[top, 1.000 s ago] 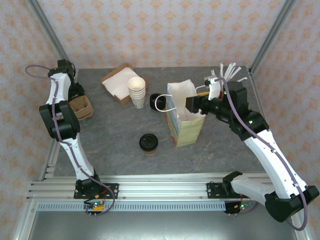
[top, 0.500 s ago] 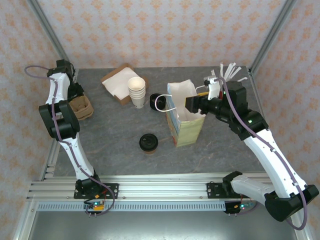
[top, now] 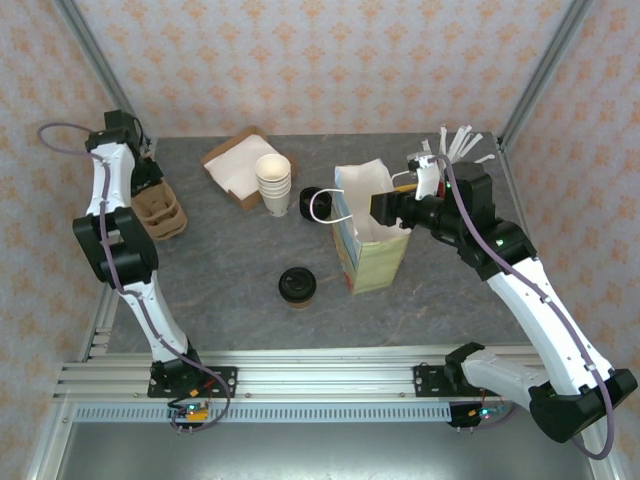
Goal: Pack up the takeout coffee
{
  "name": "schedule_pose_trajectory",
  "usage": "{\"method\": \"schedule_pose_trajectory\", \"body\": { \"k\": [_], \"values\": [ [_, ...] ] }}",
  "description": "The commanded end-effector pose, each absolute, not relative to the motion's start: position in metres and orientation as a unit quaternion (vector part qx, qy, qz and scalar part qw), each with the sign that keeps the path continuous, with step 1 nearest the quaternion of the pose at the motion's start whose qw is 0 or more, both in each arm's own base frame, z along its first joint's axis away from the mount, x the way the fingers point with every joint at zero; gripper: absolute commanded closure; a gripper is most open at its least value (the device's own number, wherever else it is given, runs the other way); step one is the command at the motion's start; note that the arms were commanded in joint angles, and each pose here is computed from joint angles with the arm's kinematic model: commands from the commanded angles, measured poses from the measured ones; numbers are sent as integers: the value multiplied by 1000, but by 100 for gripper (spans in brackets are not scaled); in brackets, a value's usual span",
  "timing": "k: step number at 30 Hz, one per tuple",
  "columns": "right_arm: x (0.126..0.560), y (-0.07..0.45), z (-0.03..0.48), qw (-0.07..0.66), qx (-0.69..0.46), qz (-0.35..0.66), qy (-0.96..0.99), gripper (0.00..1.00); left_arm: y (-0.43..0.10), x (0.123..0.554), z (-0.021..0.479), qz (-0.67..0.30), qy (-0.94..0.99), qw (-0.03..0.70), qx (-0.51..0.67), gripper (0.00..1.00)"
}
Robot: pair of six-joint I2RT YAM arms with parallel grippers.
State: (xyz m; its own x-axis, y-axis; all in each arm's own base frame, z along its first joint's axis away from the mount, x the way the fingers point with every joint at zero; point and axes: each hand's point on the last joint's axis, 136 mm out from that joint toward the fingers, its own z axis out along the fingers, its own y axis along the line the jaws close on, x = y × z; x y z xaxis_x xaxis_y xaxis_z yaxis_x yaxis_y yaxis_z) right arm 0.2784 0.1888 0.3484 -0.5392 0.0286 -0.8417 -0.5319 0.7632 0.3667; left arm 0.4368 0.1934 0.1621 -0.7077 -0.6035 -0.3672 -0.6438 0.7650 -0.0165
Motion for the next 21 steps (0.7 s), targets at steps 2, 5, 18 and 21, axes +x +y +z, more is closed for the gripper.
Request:
{"method": "schedule_pose_trajectory", "body": {
  "k": [2, 5, 18, 21],
  "values": [
    [276, 193, 357, 459, -159, 320, 814, 27, 192, 426, 200, 57, 916, 205, -341, 66],
    [276, 190, 360, 463, -150, 316, 814, 27, 184, 419, 218, 46, 910, 223, -346, 66],
    [290, 177, 357, 466, -96, 289, 831, 27, -6, 339, 317, -82, 901, 368, -216, 66],
    [293, 169, 357, 470, -82, 267, 837, 27, -42, 323, 332, -103, 903, 377, -179, 66]
  ]
}}
